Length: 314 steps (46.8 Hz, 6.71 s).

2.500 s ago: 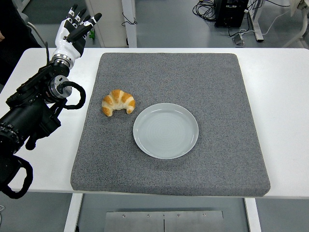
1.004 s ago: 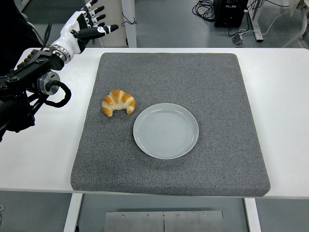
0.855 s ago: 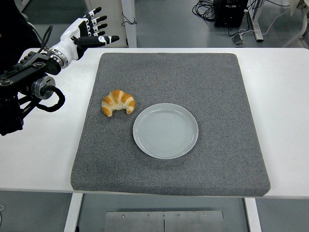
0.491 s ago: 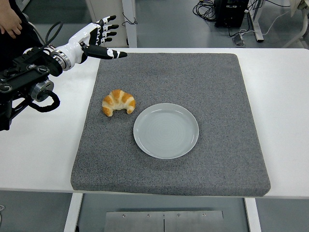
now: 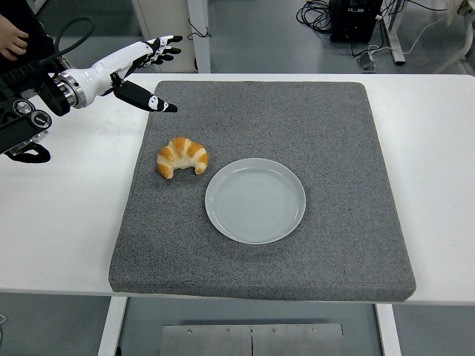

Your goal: Place the bread on the plate

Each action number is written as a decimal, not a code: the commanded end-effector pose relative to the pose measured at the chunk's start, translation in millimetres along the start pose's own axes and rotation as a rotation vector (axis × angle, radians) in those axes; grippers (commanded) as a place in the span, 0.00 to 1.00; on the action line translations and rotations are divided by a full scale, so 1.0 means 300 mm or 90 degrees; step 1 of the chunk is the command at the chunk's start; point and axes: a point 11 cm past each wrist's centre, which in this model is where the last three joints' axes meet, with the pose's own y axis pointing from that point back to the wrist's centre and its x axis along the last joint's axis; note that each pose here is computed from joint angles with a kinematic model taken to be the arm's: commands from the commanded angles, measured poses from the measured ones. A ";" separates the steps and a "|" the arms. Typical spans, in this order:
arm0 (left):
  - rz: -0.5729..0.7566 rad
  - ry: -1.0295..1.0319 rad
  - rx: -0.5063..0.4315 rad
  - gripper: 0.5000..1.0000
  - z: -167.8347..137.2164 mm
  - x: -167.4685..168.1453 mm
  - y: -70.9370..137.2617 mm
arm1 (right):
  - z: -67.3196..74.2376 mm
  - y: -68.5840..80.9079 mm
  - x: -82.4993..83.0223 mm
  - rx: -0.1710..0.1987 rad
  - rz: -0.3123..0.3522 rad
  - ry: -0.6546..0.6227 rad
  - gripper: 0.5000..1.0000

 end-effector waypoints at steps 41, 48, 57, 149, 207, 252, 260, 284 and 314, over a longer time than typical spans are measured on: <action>-0.123 -0.153 0.048 0.94 -0.110 -0.177 0.026 | 0.000 0.000 0.000 0.000 0.000 0.000 1.00; -0.109 -0.177 0.044 0.94 -0.119 -0.195 0.024 | 0.000 0.000 0.000 0.000 0.000 0.000 1.00; -0.117 -0.196 0.045 0.93 -0.133 -0.240 0.021 | 0.000 0.000 0.000 0.000 0.000 0.000 1.00; -0.067 -0.195 0.044 0.34 -0.142 -0.290 -0.040 | 0.000 0.000 0.000 0.000 0.000 0.000 1.00; 0.037 -0.186 -0.060 0.35 0.232 0.196 -0.108 | 0.000 0.000 0.000 0.000 0.000 0.000 1.00; -0.095 -0.184 -0.226 0.37 0.568 -0.160 -0.242 | 0.000 0.000 0.000 0.000 0.000 0.000 1.00; -0.116 -0.200 -0.249 0.38 0.590 -0.215 -0.225 | 0.000 0.000 0.000 0.000 0.000 0.000 1.00; -0.163 -0.252 -0.232 0.38 0.508 -0.334 -0.226 | 0.000 0.000 0.000 0.000 0.000 0.000 1.00; -0.232 -0.298 -0.194 0.39 0.366 -0.480 -0.203 | 0.000 0.000 0.000 0.000 0.000 0.000 1.00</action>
